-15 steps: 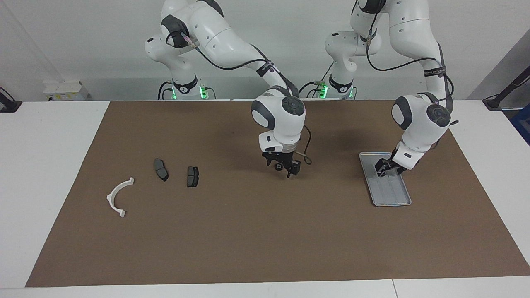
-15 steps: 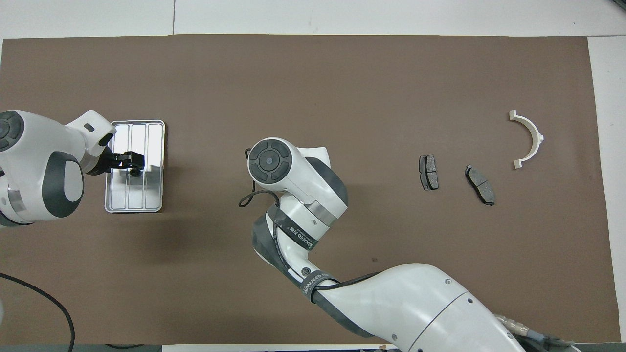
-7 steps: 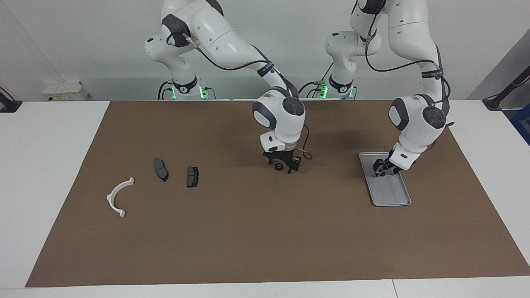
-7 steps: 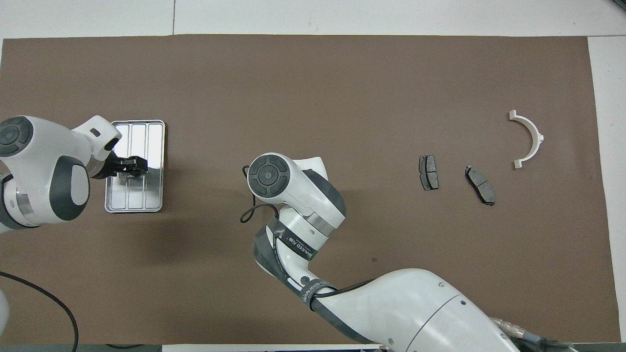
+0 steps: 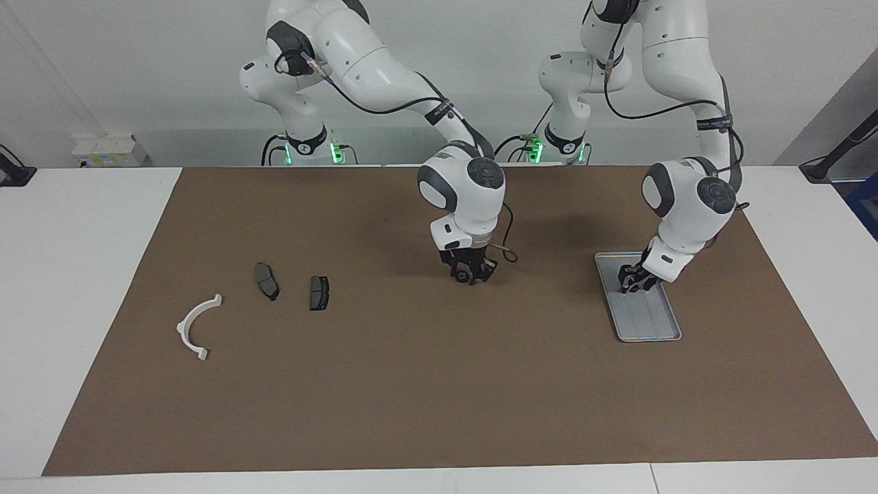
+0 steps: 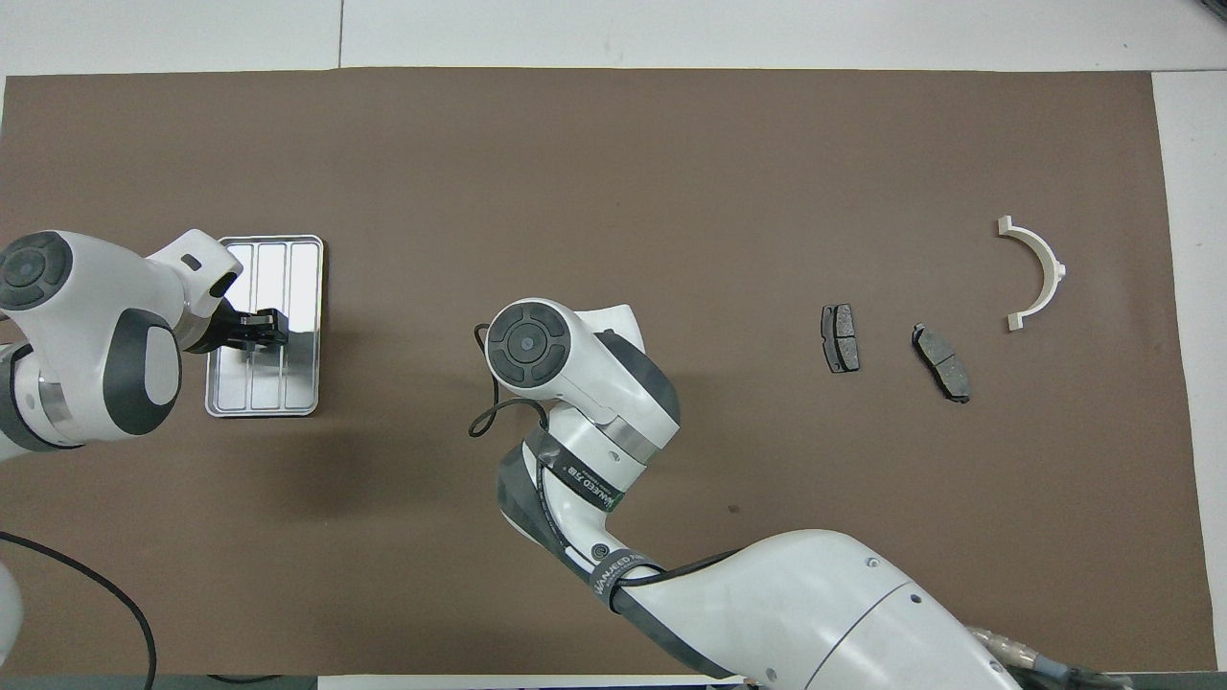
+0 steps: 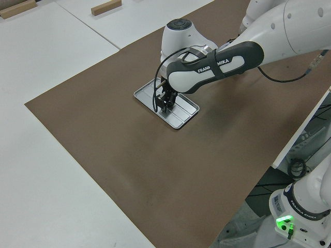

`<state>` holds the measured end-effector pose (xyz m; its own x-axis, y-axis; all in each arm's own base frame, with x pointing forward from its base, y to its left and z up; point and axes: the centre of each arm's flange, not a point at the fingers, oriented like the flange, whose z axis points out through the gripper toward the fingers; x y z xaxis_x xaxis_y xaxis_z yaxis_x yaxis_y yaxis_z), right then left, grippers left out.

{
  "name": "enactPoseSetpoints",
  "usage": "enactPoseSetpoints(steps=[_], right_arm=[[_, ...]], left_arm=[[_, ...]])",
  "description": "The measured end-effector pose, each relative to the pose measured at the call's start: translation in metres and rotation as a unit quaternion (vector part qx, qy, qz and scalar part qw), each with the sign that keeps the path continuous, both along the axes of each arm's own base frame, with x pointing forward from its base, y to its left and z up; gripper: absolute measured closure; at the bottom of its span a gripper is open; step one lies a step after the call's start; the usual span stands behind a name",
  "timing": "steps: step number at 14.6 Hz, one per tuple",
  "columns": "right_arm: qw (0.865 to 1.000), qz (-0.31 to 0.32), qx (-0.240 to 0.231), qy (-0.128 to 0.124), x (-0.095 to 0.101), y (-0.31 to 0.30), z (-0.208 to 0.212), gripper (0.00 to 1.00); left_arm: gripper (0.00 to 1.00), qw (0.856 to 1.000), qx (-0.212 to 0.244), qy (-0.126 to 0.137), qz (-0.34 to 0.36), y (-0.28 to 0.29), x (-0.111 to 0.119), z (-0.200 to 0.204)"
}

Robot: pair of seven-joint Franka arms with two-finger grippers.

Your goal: Place bearing gear from tray to pile

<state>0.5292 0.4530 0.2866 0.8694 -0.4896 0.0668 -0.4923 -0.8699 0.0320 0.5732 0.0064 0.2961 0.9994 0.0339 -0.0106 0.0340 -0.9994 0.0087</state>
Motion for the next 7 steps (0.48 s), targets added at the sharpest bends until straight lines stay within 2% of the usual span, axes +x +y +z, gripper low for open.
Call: enactPoseSetpoints(steps=[2, 3, 4, 7], right_arm=[[1.000, 0.003, 0.003, -0.003, 0.001, 0.000, 0.002, 0.65], [1.000, 0.005, 0.003, -0.003, 0.001, 0.000, 0.002, 0.65], [1.000, 0.006, 0.003, -0.002, 0.001, -0.001, 0.002, 0.65], [1.000, 0.003, -0.004, 0.003, 0.010, -0.012, 0.003, 0.65]], left_arm=[[0.58, 1.000, -0.001, -0.003, 0.004, -0.005, 0.000, 0.002], [0.70, 1.000, -0.002, -0.004, 0.004, -0.008, 0.001, 0.004], [0.76, 1.000, -0.002, -0.004, 0.004, -0.008, 0.001, 0.004], [0.76, 1.000, -0.004, -0.001, 0.009, -0.009, 0.006, 0.013]])
